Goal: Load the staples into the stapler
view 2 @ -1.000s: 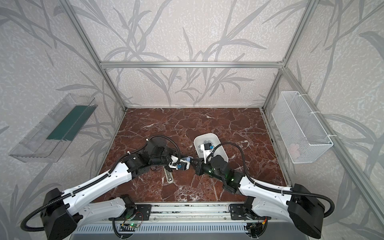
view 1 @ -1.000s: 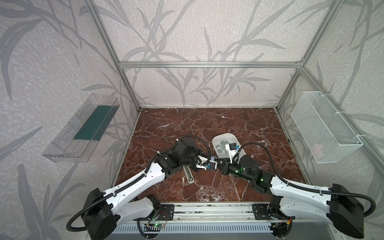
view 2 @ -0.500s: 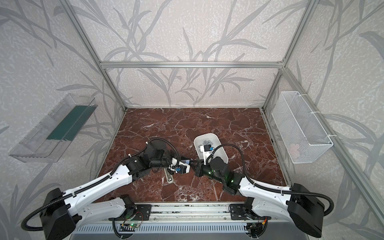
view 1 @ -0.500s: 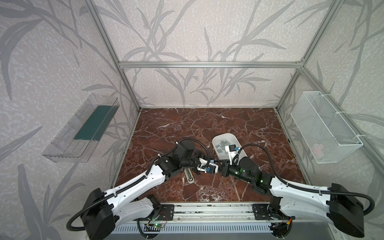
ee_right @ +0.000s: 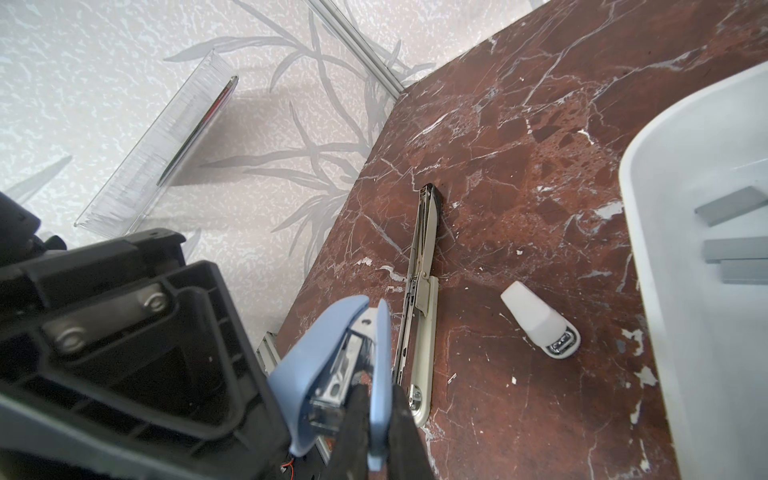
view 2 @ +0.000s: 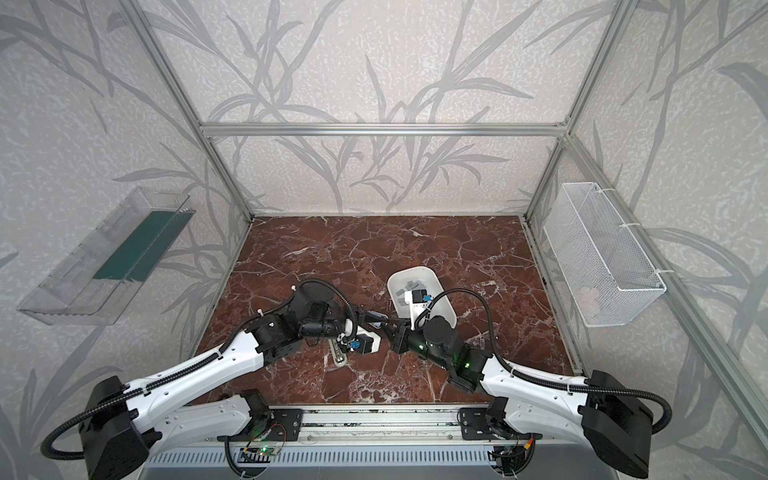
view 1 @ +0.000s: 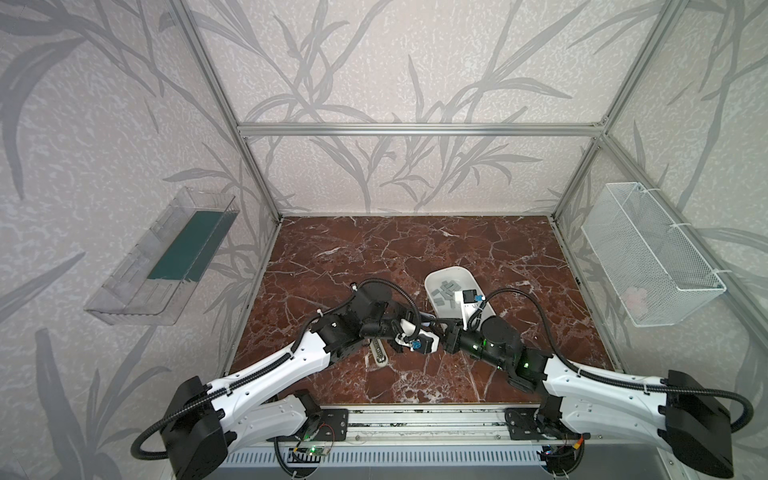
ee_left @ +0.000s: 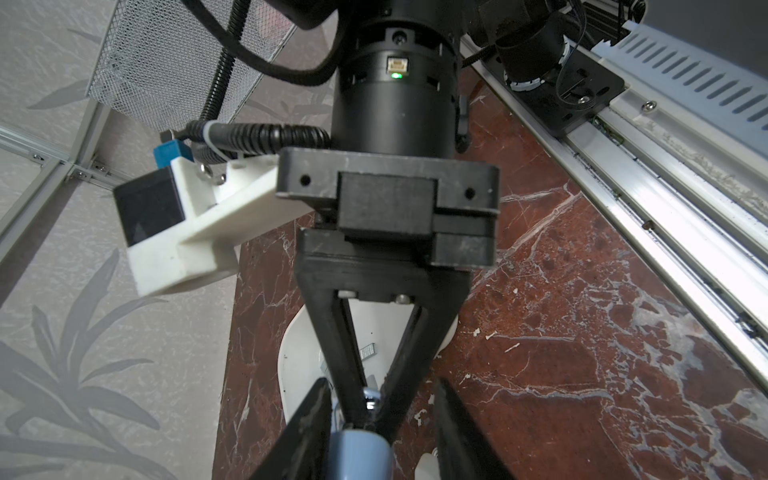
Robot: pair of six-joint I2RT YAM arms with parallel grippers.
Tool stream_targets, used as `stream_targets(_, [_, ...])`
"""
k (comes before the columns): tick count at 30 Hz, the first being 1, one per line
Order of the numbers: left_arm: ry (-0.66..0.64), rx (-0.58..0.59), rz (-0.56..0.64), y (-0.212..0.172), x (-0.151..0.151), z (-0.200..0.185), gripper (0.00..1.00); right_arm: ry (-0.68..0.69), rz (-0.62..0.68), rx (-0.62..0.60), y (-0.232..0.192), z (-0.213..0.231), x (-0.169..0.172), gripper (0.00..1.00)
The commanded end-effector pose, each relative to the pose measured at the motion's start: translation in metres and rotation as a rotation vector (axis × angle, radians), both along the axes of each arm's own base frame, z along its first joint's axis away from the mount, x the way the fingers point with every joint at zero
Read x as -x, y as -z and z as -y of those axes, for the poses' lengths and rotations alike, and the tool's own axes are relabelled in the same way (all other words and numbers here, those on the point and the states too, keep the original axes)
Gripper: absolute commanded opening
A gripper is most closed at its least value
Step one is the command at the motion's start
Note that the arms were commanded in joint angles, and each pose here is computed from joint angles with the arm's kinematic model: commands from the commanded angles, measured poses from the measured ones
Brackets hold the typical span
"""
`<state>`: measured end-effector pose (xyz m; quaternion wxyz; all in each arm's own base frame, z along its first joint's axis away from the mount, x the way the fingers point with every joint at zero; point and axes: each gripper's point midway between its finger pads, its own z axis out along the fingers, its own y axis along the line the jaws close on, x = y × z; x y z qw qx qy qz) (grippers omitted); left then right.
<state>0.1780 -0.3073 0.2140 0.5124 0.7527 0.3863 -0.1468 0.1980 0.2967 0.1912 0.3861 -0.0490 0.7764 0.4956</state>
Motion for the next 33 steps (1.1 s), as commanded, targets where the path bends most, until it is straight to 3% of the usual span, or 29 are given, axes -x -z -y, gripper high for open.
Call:
stream_targets(1, [-0.054, 0.003, 0.021, -0.001, -0.01, -0.001, 0.49, 0.003, 0.018, -0.038, -0.011, 0.0, 0.001, 0.0])
stream_targets(7, [-0.076, 0.005, 0.017, -0.001, -0.014, -0.001, 0.51, -0.013, 0.024, -0.047, -0.015, -0.002, 0.004, 0.0])
stream_targets(15, [-0.066, -0.033, 0.014, 0.008, -0.014, -0.002, 0.46, -0.018, 0.028, -0.053, -0.018, -0.001, 0.006, 0.0])
stream_targets(18, [-0.057, -0.05, 0.016, 0.01, -0.013, -0.003, 0.35, -0.015, 0.027, -0.049, -0.017, -0.001, 0.006, 0.0])
stream_targets(22, [-0.032, -0.071, 0.028, 0.01, -0.01, -0.004, 0.08, 0.0, 0.026, -0.037, -0.014, 0.001, 0.003, 0.0])
stream_targets(24, [-0.029, -0.069, 0.025, 0.008, -0.009, -0.004, 0.0, 0.033, 0.005, -0.013, -0.007, 0.004, -0.001, 0.0])
stream_targets(33, [-0.098, 0.021, -0.013, -0.016, -0.022, -0.016, 0.0, 0.17, -0.045, 0.031, 0.018, 0.025, -0.019, 0.0])
